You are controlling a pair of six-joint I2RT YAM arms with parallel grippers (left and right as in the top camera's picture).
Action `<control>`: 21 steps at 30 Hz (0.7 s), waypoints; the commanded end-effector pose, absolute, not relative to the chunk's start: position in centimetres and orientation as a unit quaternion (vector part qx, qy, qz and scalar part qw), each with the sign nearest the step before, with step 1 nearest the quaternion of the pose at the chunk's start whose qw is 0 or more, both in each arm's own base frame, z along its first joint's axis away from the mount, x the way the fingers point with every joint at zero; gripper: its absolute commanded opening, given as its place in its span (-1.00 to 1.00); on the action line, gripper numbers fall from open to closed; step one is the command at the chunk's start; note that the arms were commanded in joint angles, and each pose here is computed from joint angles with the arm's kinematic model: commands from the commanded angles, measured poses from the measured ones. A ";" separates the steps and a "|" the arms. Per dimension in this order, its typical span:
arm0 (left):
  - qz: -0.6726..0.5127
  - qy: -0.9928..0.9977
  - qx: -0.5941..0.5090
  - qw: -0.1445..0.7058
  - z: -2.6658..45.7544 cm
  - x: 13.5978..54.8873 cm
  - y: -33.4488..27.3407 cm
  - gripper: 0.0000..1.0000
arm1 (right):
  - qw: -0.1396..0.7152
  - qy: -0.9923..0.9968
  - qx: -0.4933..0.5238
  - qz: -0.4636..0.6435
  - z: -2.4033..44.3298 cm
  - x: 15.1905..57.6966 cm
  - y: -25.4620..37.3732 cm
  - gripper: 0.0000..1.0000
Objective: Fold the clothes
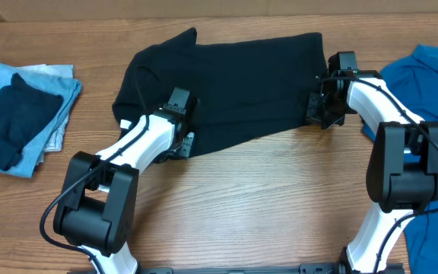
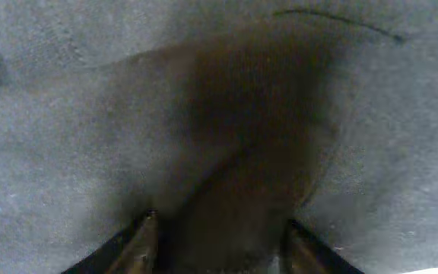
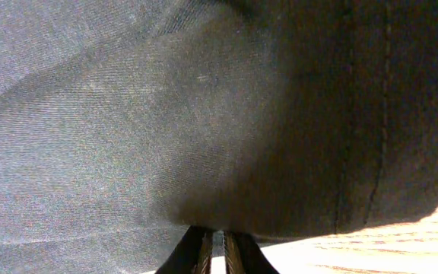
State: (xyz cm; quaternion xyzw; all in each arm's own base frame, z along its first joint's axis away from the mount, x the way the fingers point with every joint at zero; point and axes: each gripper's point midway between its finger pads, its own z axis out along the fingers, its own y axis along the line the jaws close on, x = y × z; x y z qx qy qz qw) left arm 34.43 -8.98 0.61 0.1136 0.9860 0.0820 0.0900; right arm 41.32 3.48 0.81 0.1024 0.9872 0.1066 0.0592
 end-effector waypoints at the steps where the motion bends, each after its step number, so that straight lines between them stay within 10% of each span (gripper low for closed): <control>1: 0.091 0.986 0.109 0.092 0.9 35.0 -8.9 -0.36 | 0.073 0.986 0.099 0.110 1.9 41.5 3.5 -0.75; 18: 0.108 0.963 0.084 0.231 8.2 43.9 -8.5 -0.44 | 0.073 0.986 0.099 0.110 1.9 41.5 3.5 -0.74; 21: 0.050 0.969 0.190 0.150 6.5 40.1 -11.4 0.03 | 0.074 0.986 0.099 0.110 1.9 41.5 3.5 -0.74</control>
